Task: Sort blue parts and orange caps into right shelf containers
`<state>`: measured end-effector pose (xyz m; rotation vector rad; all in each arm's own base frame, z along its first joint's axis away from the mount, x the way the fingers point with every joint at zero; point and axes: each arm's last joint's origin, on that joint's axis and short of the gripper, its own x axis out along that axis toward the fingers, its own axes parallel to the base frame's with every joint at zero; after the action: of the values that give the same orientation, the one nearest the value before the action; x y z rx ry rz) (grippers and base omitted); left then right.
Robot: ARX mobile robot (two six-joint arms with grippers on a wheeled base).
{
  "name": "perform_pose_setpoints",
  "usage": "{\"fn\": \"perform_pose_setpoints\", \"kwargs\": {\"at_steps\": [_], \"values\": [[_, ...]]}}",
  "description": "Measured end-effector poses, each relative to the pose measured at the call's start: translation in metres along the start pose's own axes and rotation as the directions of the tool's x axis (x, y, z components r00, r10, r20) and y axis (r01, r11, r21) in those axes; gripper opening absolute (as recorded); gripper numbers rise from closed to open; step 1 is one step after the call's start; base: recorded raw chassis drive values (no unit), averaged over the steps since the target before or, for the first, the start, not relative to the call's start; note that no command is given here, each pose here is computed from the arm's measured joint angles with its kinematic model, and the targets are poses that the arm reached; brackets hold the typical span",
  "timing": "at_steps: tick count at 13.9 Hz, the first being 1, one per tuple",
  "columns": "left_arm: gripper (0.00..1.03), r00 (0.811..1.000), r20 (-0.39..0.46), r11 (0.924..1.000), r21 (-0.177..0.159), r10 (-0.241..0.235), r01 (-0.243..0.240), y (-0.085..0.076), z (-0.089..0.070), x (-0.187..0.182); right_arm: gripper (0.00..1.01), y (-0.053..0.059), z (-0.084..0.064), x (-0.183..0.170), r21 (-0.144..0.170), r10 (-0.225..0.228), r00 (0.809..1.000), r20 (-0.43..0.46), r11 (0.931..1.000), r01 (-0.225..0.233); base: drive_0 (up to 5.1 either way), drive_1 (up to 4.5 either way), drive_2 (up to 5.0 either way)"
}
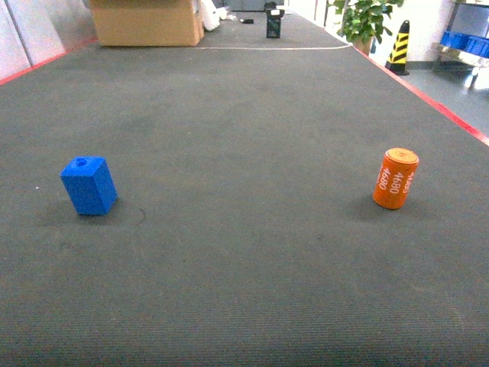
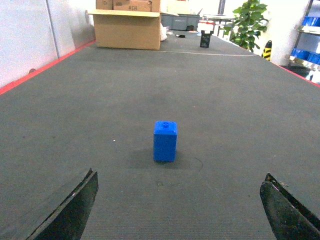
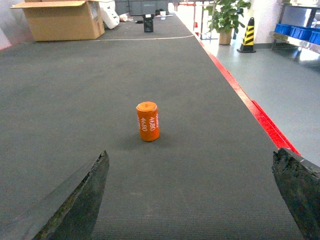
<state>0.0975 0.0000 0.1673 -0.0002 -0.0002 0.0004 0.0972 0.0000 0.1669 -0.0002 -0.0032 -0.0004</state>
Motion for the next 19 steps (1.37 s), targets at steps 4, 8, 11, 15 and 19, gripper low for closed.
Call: {"fn": "perform_pose_setpoints", "kwargs": {"at_steps": [4,8,11,15,19], "values": [[0.98,1.0,0.0,1.0,0.0,0.0,0.0,0.0,0.0,0.0,0.98,0.0,0.0,0.0,0.0,0.0,1.0,0.0,1.0,0.0,0.0,0.0,0.0],[0.98,1.0,0.0,1.0,0.0,0.0,0.0,0.0,0.0,0.0,0.98,0.0,0.0,0.0,0.0,0.0,1.0,0.0,1.0,0.0,0.0,0.0,0.0],[0.98,1.0,0.0,1.0,0.0,0.0,0.0,0.0,0.0,0.0,0.98,0.0,0.0,0.0,0.0,0.0,1.0,0.0,1.0,0.0,0.0,0.0,0.0],[0.98,1.0,0.0,1.0,0.0,0.0,0.0,0.0,0.0,0.0,0.98,0.0,0.0,0.0,0.0,0.0,1.0,0.0,1.0,0.0,0.0,0.0,0.0],[0.98,1.0,-0.001,1.0,0.0,0.0,0.0,0.0,0.0,0.0,0.98,-0.007,-0.004,0.023,-0.093,-0.118,0.978,-0.173,0.9904,0.103,0.0,0.0,0.0]]}}
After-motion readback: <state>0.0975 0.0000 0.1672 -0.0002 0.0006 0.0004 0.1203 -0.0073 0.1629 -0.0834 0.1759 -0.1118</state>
